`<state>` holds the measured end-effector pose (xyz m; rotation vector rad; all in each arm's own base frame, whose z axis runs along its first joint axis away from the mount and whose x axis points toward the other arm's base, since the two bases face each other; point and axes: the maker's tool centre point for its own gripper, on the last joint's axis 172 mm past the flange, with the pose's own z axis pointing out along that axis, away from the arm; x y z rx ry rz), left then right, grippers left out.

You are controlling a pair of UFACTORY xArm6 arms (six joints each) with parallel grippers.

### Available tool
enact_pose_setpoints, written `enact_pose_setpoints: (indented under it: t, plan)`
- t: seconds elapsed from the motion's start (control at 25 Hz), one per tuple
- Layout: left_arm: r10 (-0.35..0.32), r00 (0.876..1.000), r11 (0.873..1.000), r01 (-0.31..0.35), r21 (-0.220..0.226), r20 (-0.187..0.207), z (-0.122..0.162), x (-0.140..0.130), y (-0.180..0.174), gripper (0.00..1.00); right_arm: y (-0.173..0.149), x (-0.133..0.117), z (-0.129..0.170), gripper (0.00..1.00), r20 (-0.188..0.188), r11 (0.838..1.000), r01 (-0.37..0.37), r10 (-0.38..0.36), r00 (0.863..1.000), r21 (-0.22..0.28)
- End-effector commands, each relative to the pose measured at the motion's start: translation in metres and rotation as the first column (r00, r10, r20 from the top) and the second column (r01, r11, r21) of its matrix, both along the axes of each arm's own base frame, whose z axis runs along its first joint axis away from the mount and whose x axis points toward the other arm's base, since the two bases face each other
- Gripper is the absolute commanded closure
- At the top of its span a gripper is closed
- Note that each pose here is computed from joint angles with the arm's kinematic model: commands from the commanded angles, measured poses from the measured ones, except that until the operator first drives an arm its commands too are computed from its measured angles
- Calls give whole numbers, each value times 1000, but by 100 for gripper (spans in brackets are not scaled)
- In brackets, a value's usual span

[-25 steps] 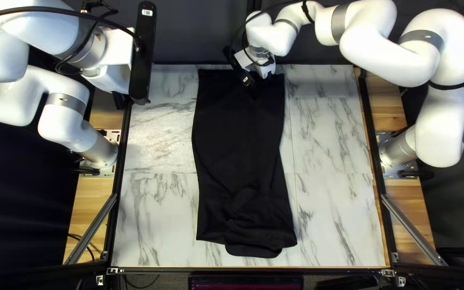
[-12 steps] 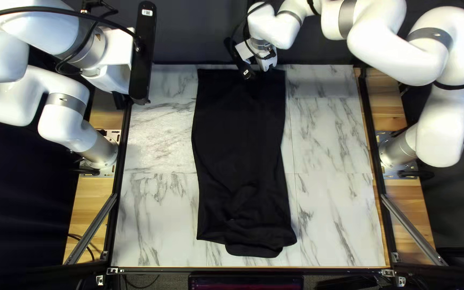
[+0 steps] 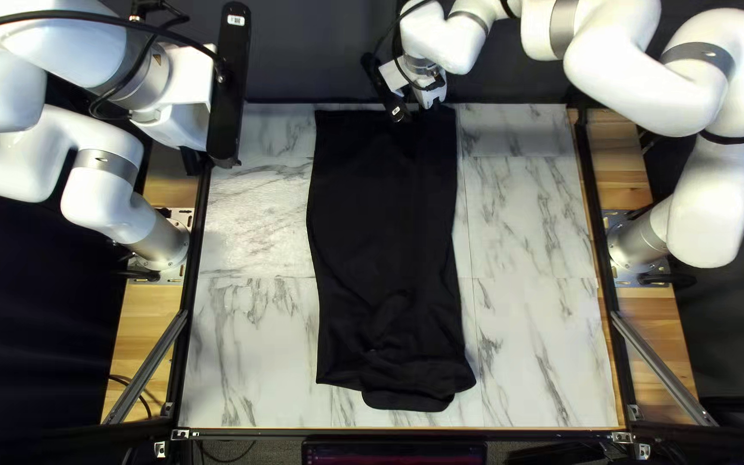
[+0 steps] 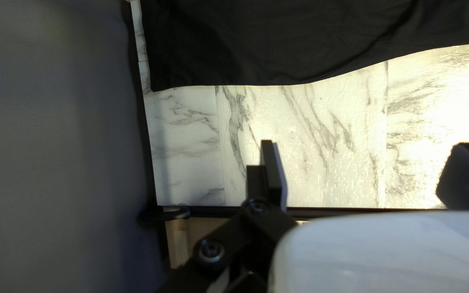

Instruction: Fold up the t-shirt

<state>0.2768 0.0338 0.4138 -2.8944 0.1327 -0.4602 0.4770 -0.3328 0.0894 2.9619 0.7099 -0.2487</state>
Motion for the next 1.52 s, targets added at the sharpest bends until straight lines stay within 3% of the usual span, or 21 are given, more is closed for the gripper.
enact_pose_setpoints:
  t: [0.04, 0.2, 0.24, 0.28, 0.32, 0.36, 0.8, 1.12, 1.32, 1.4, 1.52]
  plan:
    - [0, 1000, 1000, 0, 0, 0, 0, 0, 0, 0, -3, 5, 4, 98, 2, 1000, -3, 3, 1000, -8]
    - [0, 1000, 1000, 0, 0, 0, 0, 0, 0, 0, -3, 12, 0, 97, 2, 1000, -11, 11, 1000, -11]
    - [0, 1000, 1000, 0, 0, 0, 0, 0, 0, 0, -2, 14, -3, 81, 1, 1000, -15, 15, 1000, -10]
    - [0, 1000, 1000, 0, 0, 0, 0, 0, 0, 0, -1, 15, -5, 34, 1, 1000, -17, 17, 1000, -9]
    - [0, 1000, 1000, 0, 0, 0, 0, 0, 0, 0, -1, 16, -5, 21, 2, 1000, -18, 18, 1000, -7]
    - [0, 1000, 1000, 0, 0, 0, 0, 0, 0, 0, 1, 17, -5, 0, 4, 1000, -21, 21, 1000, -5]
    - [0, 1000, 1000, 0, 0, 0, 0, 0, 0, 0, 62, 7, 32, 0, 35, 999, -10, 12, 999, -46]
    - [0, 1000, 1000, 0, 0, 0, 0, 0, 0, 0, 161, -2, 50, 0, 62, 998, 18, -14, 998, -58]
    - [0, 1000, 1000, 0, 0, 0, 0, 0, 0, 0, 228, 5, 69, 0, 126, 999, 21, -17, 992, -32]
    - [0, 1000, 1000, 0, 0, 0, 0, 0, 0, 0, 250, 10, 70, 0, 165, 1000, -13, 15, 986, -12]
    - [0, 1000, 1000, 0, 0, 0, 0, 0, 0, 0, 280, 22, 68, 0, 234, 992, -124, 114, 966, 28]
